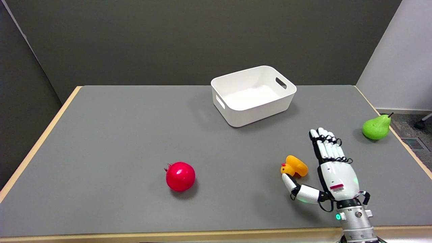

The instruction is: Pick up the yellow duck.

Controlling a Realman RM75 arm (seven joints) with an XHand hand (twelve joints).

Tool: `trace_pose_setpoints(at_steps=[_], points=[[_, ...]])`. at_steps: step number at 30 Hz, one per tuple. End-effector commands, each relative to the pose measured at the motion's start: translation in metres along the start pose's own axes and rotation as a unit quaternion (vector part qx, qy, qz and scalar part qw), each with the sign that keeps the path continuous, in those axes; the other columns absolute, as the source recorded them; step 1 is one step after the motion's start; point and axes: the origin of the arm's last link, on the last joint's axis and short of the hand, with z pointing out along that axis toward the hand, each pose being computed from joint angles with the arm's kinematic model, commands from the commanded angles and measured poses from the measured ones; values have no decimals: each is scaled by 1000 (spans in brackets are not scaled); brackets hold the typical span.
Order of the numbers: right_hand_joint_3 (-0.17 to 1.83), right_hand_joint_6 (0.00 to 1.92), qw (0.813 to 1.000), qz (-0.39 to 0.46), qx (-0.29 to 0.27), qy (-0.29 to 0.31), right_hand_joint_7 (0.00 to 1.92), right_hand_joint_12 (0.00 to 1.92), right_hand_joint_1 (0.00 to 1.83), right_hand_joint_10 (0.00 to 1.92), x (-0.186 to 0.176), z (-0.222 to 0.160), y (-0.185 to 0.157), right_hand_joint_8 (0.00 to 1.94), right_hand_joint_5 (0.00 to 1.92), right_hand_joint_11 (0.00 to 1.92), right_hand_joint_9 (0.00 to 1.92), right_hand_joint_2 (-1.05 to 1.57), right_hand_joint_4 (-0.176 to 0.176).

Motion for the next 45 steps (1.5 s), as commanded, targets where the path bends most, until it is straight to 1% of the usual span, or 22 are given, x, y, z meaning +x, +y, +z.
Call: trace_pose_setpoints(at_steps=[1, 4, 6, 14, 24, 31, 36, 40, 42, 43, 44, 45], points=[[699, 39, 998, 18, -17, -55, -1, -1, 422, -1, -17, -3, 0, -1, -1, -1, -1, 571, -121], [726, 47, 999, 17, -11, -50, -1, -1, 420, -1, -16, 0, -1, -1, -1, -1, -1, 558, -122], [839, 66, 999, 16, -10, -49, -1, -1, 432, -1, -16, 2, -1, -1, -1, -1, -1, 506, -126], [827, 112, 998, 18, -12, -54, -1, -1, 383, -1, -19, 3, 0, -1, 3, -1, -1, 503, -125], [825, 101, 997, 16, -32, -68, -1, -1, 379, -1, -24, 0, 6, -1, 11, -1, -1, 504, -126], [826, 94, 997, 6, -34, -70, -1, -1, 386, -1, -29, -3, 8, -1, 14, -1, -1, 506, -129], [830, 112, 998, 1, -19, -64, -1, -1, 394, -1, -30, -1, 5, -1, 3, -1, -1, 517, -140], [841, 109, 999, -5, -7, -46, 0, 5, 393, 8, -28, 3, 2, 9, 7, -1, -1, 541, -156], [866, 126, 999, -7, -4, -39, 7, 95, 394, 138, -27, 4, 1, 112, 17, -1, -1, 545, -166], [884, 135, 999, -8, -1, -34, 30, 165, 406, 258, -27, 5, 0, 184, 35, -1, -1, 544, -167], [895, 140, 999, -8, 1, -31, 48, 211, 416, 339, -26, 5, -1, 228, 48, -1, -1, 544, -167], [869, 206, 1000, -9, 3, -28, 88, 302, 431, 470, -26, 5, -2, 272, 44, -1, 4, 589, -170]])
